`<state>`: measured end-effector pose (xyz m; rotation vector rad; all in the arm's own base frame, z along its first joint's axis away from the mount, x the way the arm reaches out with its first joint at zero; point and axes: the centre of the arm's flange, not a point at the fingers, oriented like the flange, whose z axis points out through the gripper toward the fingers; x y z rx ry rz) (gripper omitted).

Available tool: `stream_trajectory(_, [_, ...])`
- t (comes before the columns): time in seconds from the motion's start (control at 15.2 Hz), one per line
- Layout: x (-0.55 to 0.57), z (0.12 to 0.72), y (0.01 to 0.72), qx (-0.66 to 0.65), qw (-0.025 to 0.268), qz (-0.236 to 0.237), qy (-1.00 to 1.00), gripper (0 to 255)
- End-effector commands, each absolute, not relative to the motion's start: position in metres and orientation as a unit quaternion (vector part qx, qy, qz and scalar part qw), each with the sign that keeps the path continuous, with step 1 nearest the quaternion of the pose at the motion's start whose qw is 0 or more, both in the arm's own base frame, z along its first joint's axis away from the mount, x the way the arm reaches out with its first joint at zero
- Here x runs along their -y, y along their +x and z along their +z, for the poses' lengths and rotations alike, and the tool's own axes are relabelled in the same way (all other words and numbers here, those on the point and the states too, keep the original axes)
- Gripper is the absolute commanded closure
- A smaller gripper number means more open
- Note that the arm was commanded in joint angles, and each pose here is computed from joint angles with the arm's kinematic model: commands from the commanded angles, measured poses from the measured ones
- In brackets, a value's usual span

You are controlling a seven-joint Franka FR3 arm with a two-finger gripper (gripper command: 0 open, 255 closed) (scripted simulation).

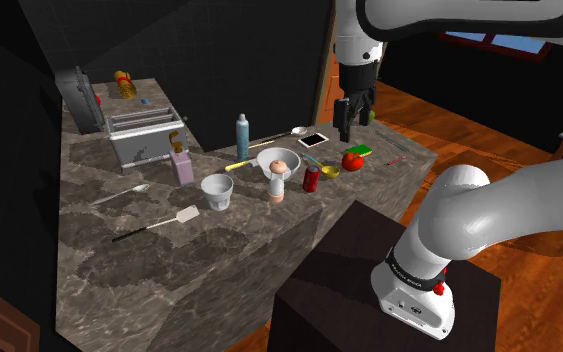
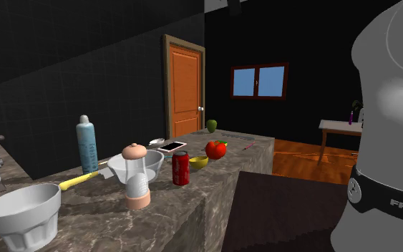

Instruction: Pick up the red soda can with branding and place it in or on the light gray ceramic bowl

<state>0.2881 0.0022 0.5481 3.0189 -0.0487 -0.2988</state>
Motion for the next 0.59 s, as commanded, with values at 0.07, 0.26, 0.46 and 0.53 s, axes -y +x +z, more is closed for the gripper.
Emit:
stream_trajectory(0.07, [0.005,0.538,0.292,0.015,0.052,-0.095,0.994,0])
stream_trajectory(0.26, [0.028,0.509,0.302,0.014,0.048,-0.086,0.995,0])
stream_trajectory(0.46, [0.05,0.479,0.314,0.012,0.045,-0.076,0.996,0])
stream_trajectory(0.53, [0.058,0.469,0.318,0.011,0.043,-0.073,0.996,0])
